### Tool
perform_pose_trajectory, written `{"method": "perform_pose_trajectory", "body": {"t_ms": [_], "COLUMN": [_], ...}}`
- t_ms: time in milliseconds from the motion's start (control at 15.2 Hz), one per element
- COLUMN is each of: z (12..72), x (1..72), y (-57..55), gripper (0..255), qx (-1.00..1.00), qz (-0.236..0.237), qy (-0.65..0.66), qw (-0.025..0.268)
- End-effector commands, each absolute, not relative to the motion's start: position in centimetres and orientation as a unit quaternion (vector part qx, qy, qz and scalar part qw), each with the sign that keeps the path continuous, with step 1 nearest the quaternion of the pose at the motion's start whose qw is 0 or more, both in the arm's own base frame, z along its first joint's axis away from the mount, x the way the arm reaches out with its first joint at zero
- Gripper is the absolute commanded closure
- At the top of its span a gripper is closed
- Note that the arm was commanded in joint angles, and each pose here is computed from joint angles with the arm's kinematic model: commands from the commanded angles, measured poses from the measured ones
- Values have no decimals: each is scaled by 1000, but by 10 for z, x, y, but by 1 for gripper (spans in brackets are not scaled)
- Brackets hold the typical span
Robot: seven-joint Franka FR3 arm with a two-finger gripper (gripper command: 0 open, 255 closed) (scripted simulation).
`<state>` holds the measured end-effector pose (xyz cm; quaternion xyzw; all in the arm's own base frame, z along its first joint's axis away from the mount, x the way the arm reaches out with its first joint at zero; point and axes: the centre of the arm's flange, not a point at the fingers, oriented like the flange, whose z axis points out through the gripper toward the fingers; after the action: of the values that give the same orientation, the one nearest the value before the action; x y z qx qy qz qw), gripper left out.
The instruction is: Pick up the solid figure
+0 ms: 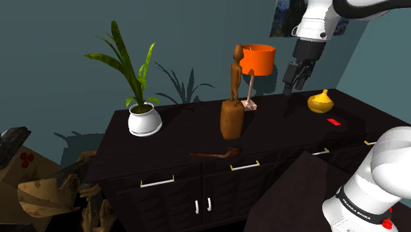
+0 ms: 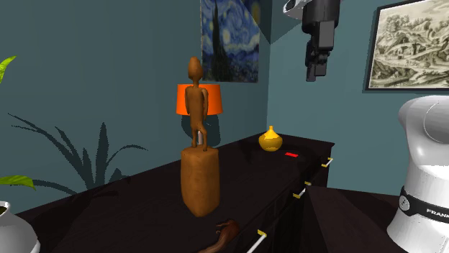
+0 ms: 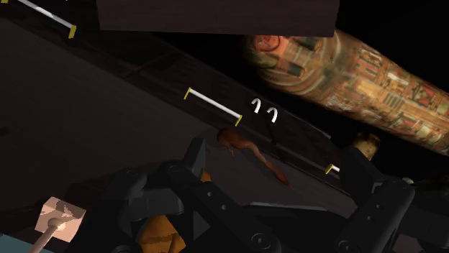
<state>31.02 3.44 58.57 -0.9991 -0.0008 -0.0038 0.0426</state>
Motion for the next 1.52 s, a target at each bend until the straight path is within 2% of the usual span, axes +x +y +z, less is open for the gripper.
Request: {"method": "perform_pose_trajectory", "body": {"t_ms": [0,1452], "z": [586,438], "x": [310,488], "y": [34,19], "gripper": [0,0], "qx": [-999,-949], "qz": [-4,-253], "qy": [-1,150], "qw": [43,-113]}}
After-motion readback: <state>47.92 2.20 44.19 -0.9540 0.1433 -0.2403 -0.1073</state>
